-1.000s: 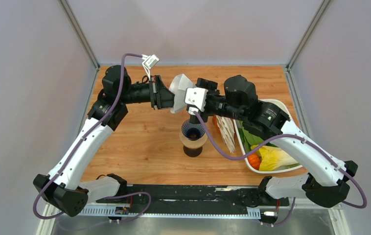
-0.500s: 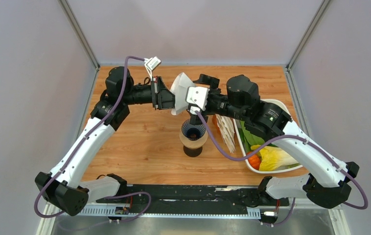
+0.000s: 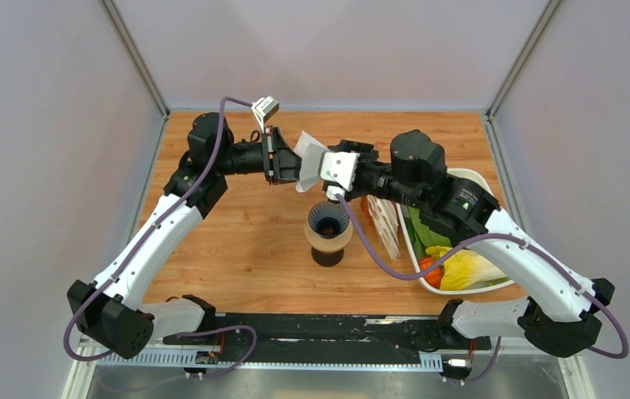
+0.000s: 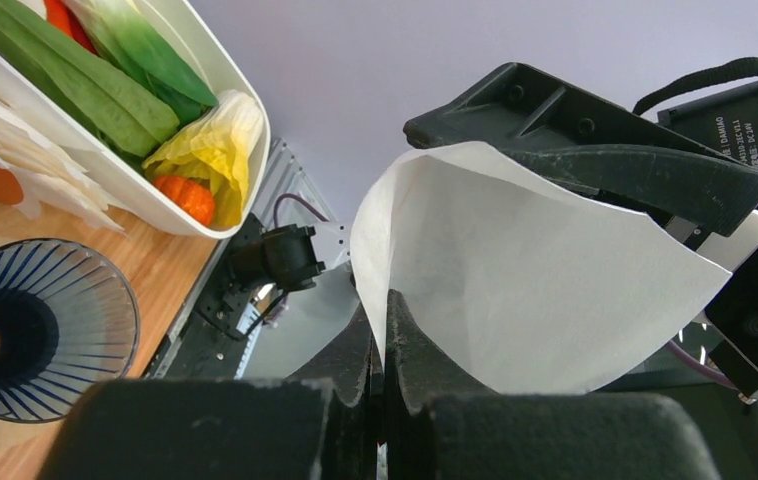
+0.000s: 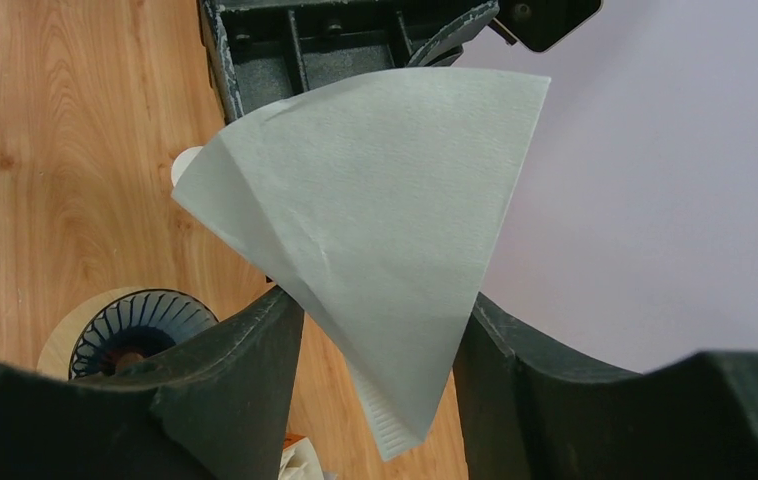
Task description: Place the coffee filter in the dripper
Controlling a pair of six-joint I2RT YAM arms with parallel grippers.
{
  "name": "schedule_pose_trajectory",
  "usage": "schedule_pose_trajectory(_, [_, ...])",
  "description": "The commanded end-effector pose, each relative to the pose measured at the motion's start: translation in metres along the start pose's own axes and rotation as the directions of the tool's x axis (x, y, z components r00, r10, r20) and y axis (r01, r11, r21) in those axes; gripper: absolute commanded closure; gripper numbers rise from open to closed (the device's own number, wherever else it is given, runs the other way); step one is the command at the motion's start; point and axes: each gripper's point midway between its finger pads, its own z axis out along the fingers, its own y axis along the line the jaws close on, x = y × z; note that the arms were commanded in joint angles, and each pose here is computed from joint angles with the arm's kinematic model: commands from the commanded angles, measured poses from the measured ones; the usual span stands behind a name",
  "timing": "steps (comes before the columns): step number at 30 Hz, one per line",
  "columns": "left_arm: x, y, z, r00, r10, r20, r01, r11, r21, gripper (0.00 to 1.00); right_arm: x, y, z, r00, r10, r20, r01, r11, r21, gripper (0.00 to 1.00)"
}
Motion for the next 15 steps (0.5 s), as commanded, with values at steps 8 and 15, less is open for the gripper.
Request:
schedule_pose_trajectory(8, [-0.0021,-0.0091,0.0028,0.999,-0.03,-0.02,0.03,0.999,0.042,1.0,-0.0103,0.0015,-0.0094,0.997,-0.07,0.029,0.071,0.997,-0.009,0.5])
schedule_pose_trajectory(15, [0.001,-0.0084,0.0018,0.999,-0.028,-0.029,0.03,0.999,0.044,1.0,-0.0062,0.0021,-0.0104,0.996,-0.094,0.007,0.094,0.995,-0.013,0.56])
